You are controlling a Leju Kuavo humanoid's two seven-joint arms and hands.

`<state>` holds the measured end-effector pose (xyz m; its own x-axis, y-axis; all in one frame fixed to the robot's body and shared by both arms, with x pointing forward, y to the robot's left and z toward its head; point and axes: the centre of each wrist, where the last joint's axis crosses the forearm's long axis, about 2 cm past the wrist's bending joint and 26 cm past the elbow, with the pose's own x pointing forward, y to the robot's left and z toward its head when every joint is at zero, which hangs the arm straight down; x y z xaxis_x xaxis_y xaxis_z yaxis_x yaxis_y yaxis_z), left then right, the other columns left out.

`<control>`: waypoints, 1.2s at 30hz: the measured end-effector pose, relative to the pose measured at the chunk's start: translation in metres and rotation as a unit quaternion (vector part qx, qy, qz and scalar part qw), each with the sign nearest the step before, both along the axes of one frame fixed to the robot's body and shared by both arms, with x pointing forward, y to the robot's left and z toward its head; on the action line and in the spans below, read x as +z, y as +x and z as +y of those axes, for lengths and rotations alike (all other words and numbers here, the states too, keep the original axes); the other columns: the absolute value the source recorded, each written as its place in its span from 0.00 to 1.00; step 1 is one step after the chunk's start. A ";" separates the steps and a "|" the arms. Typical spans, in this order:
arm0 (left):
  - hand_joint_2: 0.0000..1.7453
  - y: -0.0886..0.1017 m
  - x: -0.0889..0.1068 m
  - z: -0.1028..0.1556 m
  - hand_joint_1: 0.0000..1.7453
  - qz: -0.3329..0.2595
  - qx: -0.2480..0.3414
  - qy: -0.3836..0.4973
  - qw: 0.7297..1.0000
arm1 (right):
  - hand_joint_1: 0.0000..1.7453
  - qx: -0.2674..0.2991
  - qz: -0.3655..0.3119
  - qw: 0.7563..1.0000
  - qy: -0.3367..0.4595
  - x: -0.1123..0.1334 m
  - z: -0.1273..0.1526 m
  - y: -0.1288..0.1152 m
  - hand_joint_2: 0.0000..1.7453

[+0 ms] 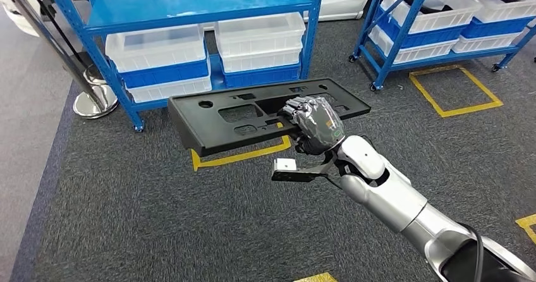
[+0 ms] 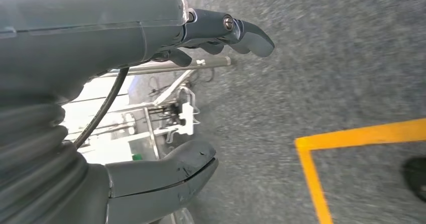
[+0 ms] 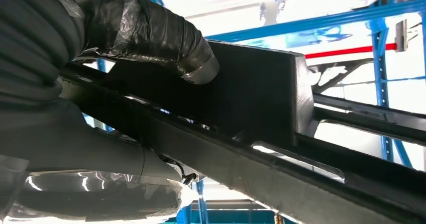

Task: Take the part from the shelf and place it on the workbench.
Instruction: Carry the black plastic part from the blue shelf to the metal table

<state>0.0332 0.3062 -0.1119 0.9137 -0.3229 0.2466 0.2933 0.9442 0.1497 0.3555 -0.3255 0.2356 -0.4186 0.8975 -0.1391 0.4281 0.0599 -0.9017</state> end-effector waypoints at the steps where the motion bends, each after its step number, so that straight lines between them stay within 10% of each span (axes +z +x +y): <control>1: 1.00 0.000 0.000 0.000 0.00 0.000 -0.001 -0.001 1.000 | 1.00 -0.001 0.001 1.000 0.001 0.000 -0.001 0.000 1.00; 36: 1.00 -0.015 -0.001 -0.010 0.00 0.045 -0.003 -0.003 0.999 | 1.00 -0.026 -0.005 0.999 -0.021 -0.013 -0.017 -0.032 1.00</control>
